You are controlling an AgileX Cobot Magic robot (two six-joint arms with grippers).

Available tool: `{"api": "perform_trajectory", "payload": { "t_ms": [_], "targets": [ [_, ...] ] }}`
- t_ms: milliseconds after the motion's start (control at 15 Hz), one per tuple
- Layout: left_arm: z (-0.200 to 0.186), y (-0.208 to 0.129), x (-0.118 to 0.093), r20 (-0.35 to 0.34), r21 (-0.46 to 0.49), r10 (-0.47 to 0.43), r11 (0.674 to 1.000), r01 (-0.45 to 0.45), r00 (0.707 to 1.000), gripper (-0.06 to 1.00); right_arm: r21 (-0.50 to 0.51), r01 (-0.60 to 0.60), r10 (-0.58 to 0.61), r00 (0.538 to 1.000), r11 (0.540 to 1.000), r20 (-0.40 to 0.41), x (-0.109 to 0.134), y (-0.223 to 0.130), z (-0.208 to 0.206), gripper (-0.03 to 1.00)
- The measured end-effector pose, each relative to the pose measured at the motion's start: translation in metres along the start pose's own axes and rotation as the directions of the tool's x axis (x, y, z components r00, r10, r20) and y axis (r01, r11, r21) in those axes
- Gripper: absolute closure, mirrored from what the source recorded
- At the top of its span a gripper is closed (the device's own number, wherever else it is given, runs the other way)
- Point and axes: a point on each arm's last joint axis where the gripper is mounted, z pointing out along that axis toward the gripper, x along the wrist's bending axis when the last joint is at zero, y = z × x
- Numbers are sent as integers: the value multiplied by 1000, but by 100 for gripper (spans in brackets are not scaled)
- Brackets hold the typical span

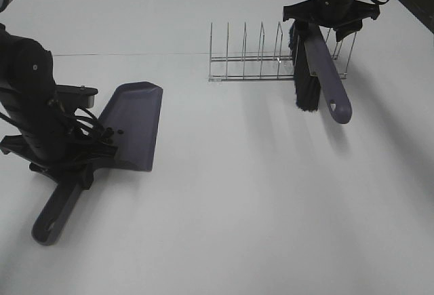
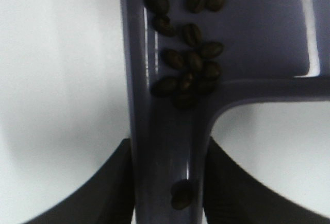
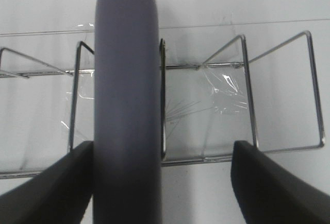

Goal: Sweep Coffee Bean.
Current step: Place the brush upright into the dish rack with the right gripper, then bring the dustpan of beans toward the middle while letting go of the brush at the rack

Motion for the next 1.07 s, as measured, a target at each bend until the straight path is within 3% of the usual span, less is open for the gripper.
{"api": "perform_trajectory", "payload": {
  "t_ms": [467,733,867,1000,1067],
  "targets": [
    [0,0,0,0,2,0,1000,0,1000,59,-71,-16,15,1000,997,-1,-6,17,-40,26],
    [-4,-1,0,4,-11,-2,1000,2,1000,59,78,14,-16,999,997,30,-13,10,-70,26],
    [-16,-1,-2,34,-37,-30,999,32,999,59,93,39,-41,999,995,19,-13,9,-76,26],
    [-29,6,-11,76,-74,-48,996,54,996,59,88,38,-37,999,995,-11,-11,11,-84,26],
    [-36,10,-29,93,-96,-10,995,19,996,59,59,39,-36,998,998,-44,-11,15,-103,26]
  ]
}}
